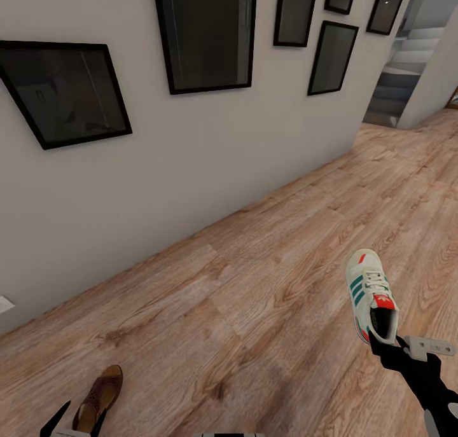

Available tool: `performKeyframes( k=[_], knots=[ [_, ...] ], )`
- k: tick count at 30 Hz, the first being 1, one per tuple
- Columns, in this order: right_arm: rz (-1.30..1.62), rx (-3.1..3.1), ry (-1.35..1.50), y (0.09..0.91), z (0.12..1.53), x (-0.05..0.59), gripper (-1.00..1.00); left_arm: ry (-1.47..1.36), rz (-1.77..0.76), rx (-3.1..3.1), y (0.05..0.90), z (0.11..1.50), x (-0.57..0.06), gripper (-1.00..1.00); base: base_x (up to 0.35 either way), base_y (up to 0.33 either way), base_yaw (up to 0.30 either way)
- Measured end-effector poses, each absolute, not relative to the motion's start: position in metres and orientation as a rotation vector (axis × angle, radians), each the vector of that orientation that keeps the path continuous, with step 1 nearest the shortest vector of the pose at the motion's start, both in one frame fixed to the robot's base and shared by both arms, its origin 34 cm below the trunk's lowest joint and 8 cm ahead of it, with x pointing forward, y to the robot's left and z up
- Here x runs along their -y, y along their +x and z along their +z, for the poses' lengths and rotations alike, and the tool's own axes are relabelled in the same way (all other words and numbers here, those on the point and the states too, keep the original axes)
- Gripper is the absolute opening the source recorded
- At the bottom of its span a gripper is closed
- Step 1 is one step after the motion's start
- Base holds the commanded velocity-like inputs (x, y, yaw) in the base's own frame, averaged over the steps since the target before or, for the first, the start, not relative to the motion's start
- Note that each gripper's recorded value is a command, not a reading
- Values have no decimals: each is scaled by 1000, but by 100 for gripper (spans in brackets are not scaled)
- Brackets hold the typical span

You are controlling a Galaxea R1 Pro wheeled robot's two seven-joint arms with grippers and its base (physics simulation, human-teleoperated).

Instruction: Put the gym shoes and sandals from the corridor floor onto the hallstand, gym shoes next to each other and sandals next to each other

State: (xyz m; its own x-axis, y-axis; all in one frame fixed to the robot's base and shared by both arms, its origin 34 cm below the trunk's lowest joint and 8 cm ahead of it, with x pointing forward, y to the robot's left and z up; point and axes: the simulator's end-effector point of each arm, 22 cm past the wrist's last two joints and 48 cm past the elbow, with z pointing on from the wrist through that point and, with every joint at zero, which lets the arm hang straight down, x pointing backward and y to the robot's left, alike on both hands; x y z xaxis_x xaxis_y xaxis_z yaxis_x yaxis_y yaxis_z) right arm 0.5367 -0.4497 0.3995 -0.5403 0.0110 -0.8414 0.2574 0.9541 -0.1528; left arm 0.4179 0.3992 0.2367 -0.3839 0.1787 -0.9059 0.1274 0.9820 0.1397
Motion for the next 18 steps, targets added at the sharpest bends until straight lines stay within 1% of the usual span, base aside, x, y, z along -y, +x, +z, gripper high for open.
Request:
performKeyframes(
  k=[18],
  knots=[
    [-308, -2144, 184, 536, 390, 446, -100, 207, 47, -1996, 411, 228, -394, 100, 0, 0, 0]
  ],
)
